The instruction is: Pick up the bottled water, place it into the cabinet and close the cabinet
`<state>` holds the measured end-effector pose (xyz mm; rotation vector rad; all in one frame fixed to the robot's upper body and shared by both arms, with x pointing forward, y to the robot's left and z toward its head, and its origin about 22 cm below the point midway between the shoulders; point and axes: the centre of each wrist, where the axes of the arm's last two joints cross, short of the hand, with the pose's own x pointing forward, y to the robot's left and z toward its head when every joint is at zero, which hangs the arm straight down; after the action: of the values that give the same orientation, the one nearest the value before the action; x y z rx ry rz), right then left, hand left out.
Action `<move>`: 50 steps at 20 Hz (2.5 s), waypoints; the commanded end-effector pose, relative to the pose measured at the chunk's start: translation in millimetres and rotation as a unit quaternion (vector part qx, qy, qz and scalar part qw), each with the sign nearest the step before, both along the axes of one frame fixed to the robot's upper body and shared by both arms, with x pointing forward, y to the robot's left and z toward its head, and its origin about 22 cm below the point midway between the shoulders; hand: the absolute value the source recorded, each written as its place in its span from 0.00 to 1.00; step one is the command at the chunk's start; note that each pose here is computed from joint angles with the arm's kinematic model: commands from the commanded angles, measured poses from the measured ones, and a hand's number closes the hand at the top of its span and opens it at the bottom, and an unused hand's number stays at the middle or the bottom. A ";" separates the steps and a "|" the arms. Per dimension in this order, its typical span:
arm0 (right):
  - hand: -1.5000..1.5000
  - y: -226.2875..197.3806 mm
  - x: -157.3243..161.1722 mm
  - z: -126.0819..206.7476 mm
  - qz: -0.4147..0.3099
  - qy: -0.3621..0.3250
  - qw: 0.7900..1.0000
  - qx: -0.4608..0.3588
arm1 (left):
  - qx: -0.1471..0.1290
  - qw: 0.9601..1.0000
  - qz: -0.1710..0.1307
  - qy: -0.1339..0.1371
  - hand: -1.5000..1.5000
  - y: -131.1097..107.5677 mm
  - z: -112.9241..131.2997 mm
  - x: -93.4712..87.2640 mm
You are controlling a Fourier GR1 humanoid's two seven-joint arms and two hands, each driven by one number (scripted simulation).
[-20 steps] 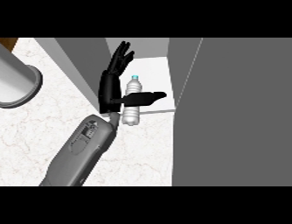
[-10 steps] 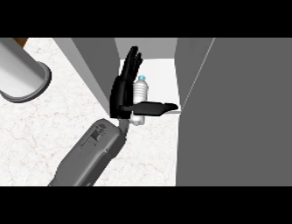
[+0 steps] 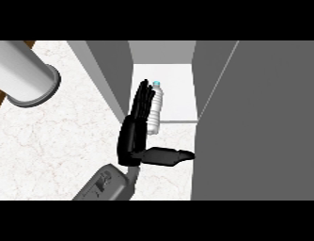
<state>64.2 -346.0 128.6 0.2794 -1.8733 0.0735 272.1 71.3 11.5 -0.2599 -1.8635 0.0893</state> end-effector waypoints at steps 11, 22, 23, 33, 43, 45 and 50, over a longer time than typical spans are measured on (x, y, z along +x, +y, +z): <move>1.00 18.6 -5.9 38.6 0.098 -0.002 0.992 -0.073 | -0.013 0.997 -0.070 0.015 1.00 69.5 -21.8 -86.5; 1.00 40.4 -9.5 36.7 0.224 0.014 0.967 -0.118 | 0.025 0.998 -0.059 0.002 1.00 152.0 13.0 -95.0; 1.00 47.8 -12.1 41.3 0.236 0.010 0.965 -0.111 | 0.033 0.999 -0.039 0.002 1.00 159.7 3.8 -102.5; 1.00 66.7 -13.6 52.1 0.284 -0.027 0.952 -0.110 | 0.015 1.000 -0.019 -0.015 0.00 217.7 38.1 -108.1; 1.00 84.1 4.5 49.9 0.353 -0.038 0.927 -0.124 | 0.020 1.000 -0.007 -0.009 0.00 258.5 52.0 -117.4; 1.00 86.8 7.1 51.4 0.370 -0.039 0.919 -0.129 | 0.014 1.000 -0.010 -0.009 0.00 261.3 57.6 -121.0; 1.00 95.1 20.2 50.4 0.394 -0.045 0.907 -0.144 | 0.013 1.000 -0.003 -0.006 0.00 278.3 61.4 -127.2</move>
<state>103.5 -275.1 119.5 0.9650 -1.5949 0.6171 149.1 339.0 66.9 -0.2526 -1.8743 0.0522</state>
